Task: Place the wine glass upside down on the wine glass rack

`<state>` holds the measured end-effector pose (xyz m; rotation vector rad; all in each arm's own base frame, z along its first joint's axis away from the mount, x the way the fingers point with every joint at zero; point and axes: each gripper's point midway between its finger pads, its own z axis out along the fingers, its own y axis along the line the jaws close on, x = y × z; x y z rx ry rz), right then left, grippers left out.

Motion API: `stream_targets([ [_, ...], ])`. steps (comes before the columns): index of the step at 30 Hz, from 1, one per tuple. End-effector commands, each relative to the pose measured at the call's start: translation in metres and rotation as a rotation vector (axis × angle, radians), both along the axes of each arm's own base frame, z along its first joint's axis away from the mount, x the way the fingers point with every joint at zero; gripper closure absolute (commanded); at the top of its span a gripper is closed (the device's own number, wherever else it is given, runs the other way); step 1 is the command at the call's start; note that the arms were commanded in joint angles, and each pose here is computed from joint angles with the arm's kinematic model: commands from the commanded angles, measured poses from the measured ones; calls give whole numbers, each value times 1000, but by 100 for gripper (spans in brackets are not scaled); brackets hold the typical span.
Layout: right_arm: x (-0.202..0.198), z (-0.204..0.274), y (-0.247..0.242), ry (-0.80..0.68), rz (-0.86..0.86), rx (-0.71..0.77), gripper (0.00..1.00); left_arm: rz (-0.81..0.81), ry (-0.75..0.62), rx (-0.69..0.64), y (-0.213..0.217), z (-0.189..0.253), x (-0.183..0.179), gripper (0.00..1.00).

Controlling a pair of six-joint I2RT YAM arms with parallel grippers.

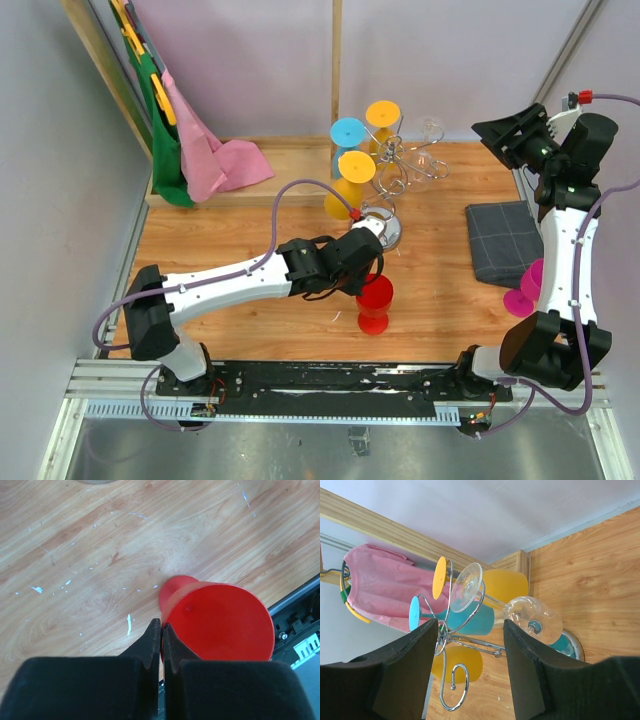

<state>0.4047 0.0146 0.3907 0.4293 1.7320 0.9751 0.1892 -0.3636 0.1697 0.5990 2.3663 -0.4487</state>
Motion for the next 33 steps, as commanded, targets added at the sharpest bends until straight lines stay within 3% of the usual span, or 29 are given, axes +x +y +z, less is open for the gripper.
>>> stream_targets([
  [1, -4, 10, 6, -41, 16, -9, 43, -6, -47, -22, -7, 22, 1, 100],
  [11, -4, 10, 5, -43, 14, -12, 43, -229, -48, -137, 3, 93, -33, 100],
  [16, -4, 9, 5, -41, 9, -15, 43, -350, -9, -409, 6, 156, -48, 100],
  [19, -5, 10, 5, -45, 8, -16, 43, -421, -51, -569, 13, 200, -54, 100],
  [25, -7, 16, 6, -59, 10, -18, 43, -543, -146, -747, 20, 266, -59, 100],
  [29, -10, 26, 8, -92, 20, -27, 43, -578, -162, -937, 36, 300, -42, 100],
  [33, -17, 38, 13, -142, 31, -42, 43, -595, -220, -1023, 51, 329, -18, 100],
])
